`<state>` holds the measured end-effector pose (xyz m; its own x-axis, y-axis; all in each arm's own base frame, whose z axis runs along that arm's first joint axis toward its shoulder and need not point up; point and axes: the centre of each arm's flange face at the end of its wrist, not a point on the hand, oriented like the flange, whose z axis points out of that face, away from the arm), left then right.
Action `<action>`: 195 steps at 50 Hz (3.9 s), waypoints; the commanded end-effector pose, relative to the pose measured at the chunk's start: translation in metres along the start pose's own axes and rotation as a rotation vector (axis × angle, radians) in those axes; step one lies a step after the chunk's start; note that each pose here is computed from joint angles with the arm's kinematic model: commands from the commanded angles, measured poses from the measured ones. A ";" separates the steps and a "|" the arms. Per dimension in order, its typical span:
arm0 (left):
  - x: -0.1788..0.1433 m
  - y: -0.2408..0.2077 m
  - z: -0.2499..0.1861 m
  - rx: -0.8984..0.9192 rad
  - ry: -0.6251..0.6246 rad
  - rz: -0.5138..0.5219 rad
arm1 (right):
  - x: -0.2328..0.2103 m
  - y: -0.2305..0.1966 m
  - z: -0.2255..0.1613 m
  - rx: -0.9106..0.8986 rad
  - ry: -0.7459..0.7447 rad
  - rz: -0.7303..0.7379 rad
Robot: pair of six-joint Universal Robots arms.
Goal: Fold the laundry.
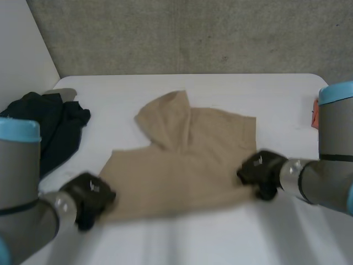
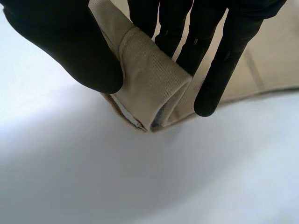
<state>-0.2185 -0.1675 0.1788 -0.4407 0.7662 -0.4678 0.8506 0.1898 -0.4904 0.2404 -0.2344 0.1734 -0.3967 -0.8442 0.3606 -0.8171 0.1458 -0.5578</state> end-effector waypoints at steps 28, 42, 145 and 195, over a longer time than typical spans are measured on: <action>-0.075 -0.110 0.145 0.579 -0.245 0.028 | -0.008 0.006 0.019 0.071 0.095 0.027; -0.080 -0.096 0.185 0.556 -0.200 -0.057 | -0.003 0.009 0.028 0.083 0.121 0.038; -0.031 -0.052 0.005 0.369 -0.256 -0.191 | 0.002 -0.009 -0.010 0.140 0.165 0.108; -0.018 -0.093 0.056 0.675 -0.379 -0.221 | 0.038 0.016 0.047 0.308 0.342 0.437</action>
<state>-0.3025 -0.2440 0.1954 -0.7480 0.4558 -0.4824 0.4465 -0.1922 -0.8739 0.2280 -0.2770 0.1672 -0.8178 -0.5209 0.2447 -0.4362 0.2837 -0.8539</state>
